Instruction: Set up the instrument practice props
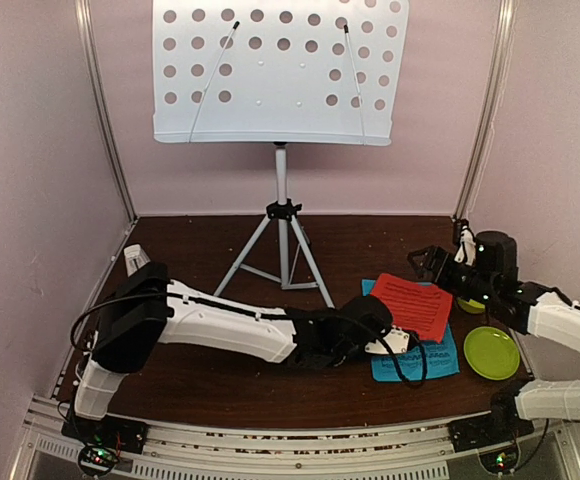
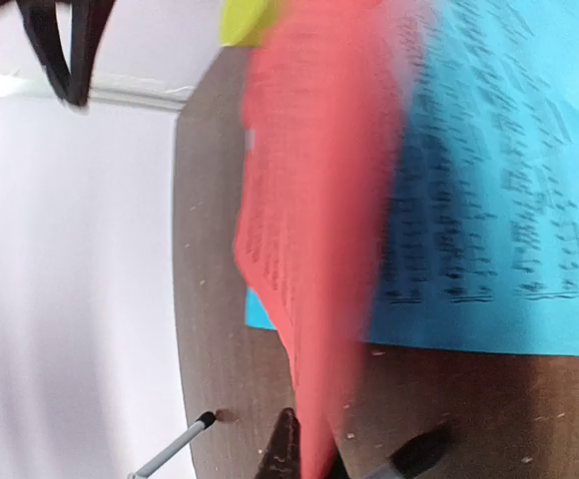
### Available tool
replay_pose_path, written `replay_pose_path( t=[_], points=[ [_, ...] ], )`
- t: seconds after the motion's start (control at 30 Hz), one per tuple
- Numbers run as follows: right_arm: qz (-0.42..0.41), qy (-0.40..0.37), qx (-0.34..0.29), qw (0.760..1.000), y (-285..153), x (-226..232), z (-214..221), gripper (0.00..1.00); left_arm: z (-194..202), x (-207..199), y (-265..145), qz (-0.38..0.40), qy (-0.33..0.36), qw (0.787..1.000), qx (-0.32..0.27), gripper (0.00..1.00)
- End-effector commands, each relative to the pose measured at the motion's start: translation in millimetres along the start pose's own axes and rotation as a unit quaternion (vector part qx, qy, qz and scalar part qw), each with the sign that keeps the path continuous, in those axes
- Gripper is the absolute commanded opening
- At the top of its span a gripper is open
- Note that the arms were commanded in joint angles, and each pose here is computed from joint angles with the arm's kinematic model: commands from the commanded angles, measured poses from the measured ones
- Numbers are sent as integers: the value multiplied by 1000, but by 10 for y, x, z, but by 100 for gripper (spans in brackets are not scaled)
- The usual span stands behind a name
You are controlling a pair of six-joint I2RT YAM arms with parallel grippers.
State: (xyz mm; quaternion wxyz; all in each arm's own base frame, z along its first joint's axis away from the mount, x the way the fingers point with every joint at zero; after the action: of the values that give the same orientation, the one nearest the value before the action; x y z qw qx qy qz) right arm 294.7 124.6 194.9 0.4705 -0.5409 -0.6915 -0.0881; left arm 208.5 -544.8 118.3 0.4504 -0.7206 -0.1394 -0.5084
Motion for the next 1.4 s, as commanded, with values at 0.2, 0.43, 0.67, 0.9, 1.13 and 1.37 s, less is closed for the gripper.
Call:
replay_pose_path(
  t=[0.2, 0.43, 0.67, 0.9, 1.13, 1.37],
  points=[
    [-2, -148, -128, 981, -707, 579, -702, 95, 141, 993, -588, -37, -222, 972, -63, 0],
    [-35, -201, -144, 968, -882, 711, -714, 100, 404, 1268, -1080, -12, -362, 925, -112, 0],
    [-49, -222, -145, 963, -1053, 779, -704, 100, 563, 1272, -1602, 38, -493, 857, -144, 0],
    [7, -196, -102, 975, -966, 597, -611, 100, 720, 1031, -1882, 96, -627, 759, -144, 0],
    [-74, -209, -56, 974, -941, 609, -232, 100, 970, 791, -2086, 99, -744, 649, -125, 0],
    [-90, -238, -62, 965, -946, 744, -40, 99, 1347, 870, -2480, 22, -824, 549, -136, 0]
  ],
)
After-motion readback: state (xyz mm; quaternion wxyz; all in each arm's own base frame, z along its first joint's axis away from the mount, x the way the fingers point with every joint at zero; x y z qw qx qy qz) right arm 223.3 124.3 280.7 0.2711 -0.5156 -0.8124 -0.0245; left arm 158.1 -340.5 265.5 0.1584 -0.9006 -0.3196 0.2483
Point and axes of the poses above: each gripper's point midway between its finger pads, its own y axis out along the fingers, its own x axis along the line the jaws close on, z = x × y, the point moved 3 cm from there along -y, back along the fingers, and after that the axes turned 14 degrees about y, right-handed, at the moved point
